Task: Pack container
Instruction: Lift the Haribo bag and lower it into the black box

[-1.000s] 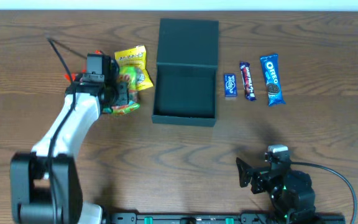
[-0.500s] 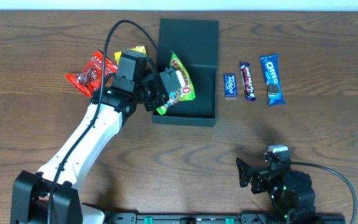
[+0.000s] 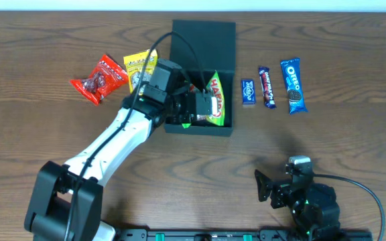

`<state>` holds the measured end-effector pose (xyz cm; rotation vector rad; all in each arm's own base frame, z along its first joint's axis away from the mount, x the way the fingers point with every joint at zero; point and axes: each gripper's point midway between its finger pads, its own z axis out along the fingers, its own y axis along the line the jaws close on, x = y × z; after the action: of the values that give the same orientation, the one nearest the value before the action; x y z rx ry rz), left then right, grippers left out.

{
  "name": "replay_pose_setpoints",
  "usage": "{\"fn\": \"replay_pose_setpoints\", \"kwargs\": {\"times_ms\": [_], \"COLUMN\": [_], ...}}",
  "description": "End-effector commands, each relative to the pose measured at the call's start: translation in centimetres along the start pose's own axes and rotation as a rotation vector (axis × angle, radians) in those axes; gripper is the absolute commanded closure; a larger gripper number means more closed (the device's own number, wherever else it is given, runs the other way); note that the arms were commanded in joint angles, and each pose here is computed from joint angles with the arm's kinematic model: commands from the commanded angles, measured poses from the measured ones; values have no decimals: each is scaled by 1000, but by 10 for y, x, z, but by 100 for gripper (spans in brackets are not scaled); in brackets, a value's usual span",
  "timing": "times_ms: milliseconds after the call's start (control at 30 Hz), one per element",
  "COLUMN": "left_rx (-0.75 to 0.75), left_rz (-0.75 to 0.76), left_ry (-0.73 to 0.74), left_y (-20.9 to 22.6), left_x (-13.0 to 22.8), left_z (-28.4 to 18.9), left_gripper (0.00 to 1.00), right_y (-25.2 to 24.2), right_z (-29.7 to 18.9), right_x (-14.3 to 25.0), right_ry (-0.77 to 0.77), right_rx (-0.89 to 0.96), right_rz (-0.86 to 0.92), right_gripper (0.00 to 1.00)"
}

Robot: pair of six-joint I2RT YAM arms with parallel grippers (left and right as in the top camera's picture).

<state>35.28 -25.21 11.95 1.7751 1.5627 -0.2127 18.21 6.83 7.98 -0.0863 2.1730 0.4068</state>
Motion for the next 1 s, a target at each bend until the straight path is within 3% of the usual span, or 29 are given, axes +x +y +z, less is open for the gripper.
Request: {"fn": "replay_pose_setpoints", "kwargs": {"times_ms": [0, 400, 433, 467, 500, 633, 767, 900, 967], "left_rx": [13, 53, 52, 48, 43, -40, -264, -522, -705], "left_rz": [100, 199, 203, 203, 204, 200, 65, -281, -575], "left_ry": [39, 77, 77, 75, 73, 126, 190, 165, 160], "left_y": [-1, -11, -10, -9, -8, 11, 57, 101, 124], "left_x": [3, 11, 11, 11, 10, 16, 17, 16, 39], "left_z": [4, 7, 7, 7, 7, 6, -9, -42, -67], "left_gripper": [94, 94, 87, 70, 3, 5, 5, 5, 5], "right_y": [2, 2, 2, 2, 2, 2, 2, 2, 2], "right_z": [1, 1, 1, 1, 1, 1, 1, 1, 1], "right_x": [2, 2, 2, 2, 2, 2, 2, 2, 2], "right_ry": [3, 3, 3, 3, 3, 3, 3, 3, 3], "right_rx": [-12, -12, -12, -12, -12, -12, -12, -12, -12], "right_rz": [-19, -19, -19, -19, -19, -19, -19, -19, -19], "right_gripper": [1, 1, 1, 1, 1, 1, 1, 1, 1]}}
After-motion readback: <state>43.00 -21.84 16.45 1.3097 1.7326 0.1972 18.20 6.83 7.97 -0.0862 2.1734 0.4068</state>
